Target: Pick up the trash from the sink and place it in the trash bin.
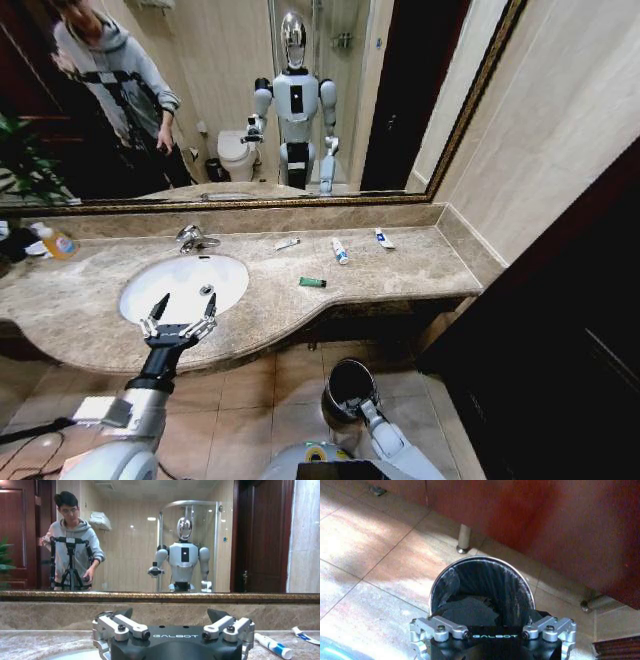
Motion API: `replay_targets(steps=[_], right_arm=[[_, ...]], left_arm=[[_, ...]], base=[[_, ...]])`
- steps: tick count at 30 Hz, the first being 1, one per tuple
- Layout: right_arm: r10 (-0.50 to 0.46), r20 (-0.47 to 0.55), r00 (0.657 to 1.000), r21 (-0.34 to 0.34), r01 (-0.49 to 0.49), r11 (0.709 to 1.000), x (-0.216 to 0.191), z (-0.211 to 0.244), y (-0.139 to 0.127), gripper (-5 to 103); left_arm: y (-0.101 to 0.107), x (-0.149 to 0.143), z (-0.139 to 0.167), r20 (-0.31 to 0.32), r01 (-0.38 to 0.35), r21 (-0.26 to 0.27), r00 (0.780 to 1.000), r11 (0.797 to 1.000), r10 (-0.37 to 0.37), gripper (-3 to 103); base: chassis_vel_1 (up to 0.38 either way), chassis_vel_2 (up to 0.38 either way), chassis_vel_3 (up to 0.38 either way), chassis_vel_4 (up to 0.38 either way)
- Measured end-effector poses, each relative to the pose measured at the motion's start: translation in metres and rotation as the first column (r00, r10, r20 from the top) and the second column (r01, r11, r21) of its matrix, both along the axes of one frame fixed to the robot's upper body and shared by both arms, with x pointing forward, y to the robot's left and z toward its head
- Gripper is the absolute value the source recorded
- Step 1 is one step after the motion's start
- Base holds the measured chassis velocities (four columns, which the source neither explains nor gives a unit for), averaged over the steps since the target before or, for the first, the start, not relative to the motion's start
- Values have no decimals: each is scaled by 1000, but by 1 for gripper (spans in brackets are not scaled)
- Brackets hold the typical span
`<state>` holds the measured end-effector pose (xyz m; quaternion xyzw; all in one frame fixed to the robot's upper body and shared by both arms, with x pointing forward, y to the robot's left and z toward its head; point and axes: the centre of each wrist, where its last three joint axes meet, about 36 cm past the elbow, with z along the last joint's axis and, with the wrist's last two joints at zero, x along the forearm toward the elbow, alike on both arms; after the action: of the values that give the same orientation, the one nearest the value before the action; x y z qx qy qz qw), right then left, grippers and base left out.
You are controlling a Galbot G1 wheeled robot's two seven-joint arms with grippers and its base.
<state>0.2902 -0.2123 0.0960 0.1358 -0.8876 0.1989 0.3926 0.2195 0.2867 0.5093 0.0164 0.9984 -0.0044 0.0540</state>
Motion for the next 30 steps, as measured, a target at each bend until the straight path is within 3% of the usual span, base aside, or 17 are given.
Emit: replay_targets(steps=[4,7,12,15,19,27,30], right_arm=[[-39,47,998,32,37,999,2,16,-4,100],[-129,153,980,117,111,987,1,70,-20,100],[-161,249,955,165,121,979,-19,136,-38,100],[-199,343,918,198,136,971,-40,197,-48,100],[-235,410,881,230,150,962,-46,242,-51,100],[-245,516,821,284,106,953,-29,317,-42,100],[-228,551,803,320,49,946,4,336,-45,100]], left_arm=[[0,0,0,0,0,0,1000,1000,0,100],[0,0,0,0,0,0,1000,1000,0,100],[0,0,0,0,0,0,1000,1000,0,100],[0,0,0,0,0,0,1000,1000,0,100],[0,0,0,0,0,0,1000,1000,0,100],[0,0,0,0,0,0,1000,1000,0,100],[0,0,0,0,0,0,1000,1000,0,100]], base=[[0,0,0,0],[0,0,0,0],[0,0,0,0],[0,0,0,0],[0,0,0,0],[0,0,0,0],[0,0,0,0]])
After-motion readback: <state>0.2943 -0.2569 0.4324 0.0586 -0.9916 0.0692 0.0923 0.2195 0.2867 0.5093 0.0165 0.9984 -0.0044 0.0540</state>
